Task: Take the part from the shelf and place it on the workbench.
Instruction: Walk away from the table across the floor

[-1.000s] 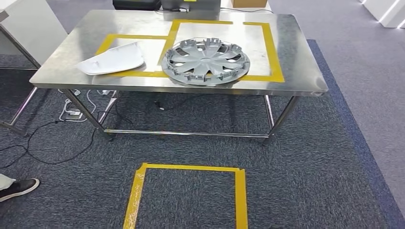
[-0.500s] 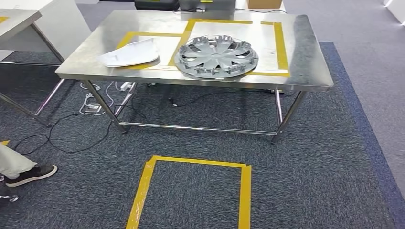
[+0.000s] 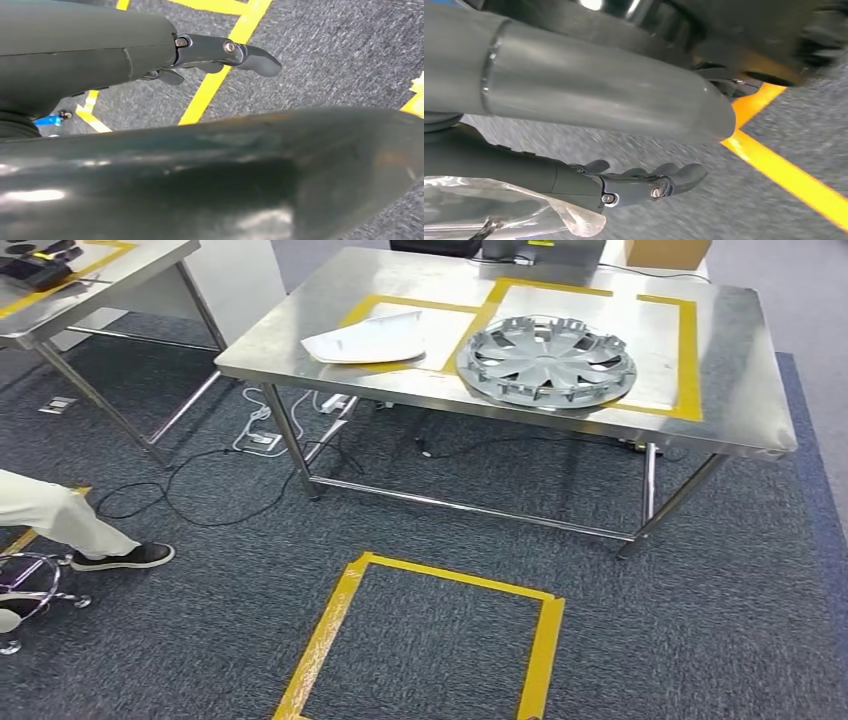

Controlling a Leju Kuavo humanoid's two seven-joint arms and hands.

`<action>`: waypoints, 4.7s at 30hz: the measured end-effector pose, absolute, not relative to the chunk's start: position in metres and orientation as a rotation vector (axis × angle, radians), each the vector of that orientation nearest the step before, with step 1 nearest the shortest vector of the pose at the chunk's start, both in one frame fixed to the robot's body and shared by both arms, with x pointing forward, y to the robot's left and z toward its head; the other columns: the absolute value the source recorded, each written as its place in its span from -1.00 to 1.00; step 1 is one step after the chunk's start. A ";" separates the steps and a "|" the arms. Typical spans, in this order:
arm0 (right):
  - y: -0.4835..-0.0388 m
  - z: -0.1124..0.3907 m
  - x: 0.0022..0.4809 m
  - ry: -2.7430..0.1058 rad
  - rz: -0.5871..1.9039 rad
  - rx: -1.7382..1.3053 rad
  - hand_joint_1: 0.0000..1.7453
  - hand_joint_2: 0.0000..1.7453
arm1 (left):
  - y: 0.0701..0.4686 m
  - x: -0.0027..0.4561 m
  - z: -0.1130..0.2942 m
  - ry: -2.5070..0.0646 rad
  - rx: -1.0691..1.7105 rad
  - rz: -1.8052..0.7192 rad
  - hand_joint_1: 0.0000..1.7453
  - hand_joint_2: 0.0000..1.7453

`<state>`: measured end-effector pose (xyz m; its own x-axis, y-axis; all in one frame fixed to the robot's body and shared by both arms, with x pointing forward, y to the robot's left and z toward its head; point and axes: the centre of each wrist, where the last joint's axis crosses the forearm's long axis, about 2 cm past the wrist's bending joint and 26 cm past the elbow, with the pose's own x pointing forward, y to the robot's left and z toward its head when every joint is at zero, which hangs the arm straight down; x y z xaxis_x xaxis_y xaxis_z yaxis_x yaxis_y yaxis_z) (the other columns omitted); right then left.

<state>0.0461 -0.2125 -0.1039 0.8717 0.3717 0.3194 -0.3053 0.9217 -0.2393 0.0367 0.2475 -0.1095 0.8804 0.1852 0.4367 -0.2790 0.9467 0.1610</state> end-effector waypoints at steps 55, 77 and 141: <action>-0.203 -0.103 0.036 -0.397 0.042 -0.234 -1.00 -1.00 | 0.237 0.030 -0.109 -0.542 0.262 0.143 -1.00 -1.00; -0.201 -0.103 0.032 -0.406 0.073 -0.215 -1.00 -1.00 | 0.235 0.028 -0.109 -0.455 0.270 0.174 -1.00 -1.00; -0.201 -0.104 0.031 -0.412 0.156 -0.157 -1.00 -1.00 | 0.248 0.041 -0.108 -0.399 0.335 0.222 -1.00 -1.00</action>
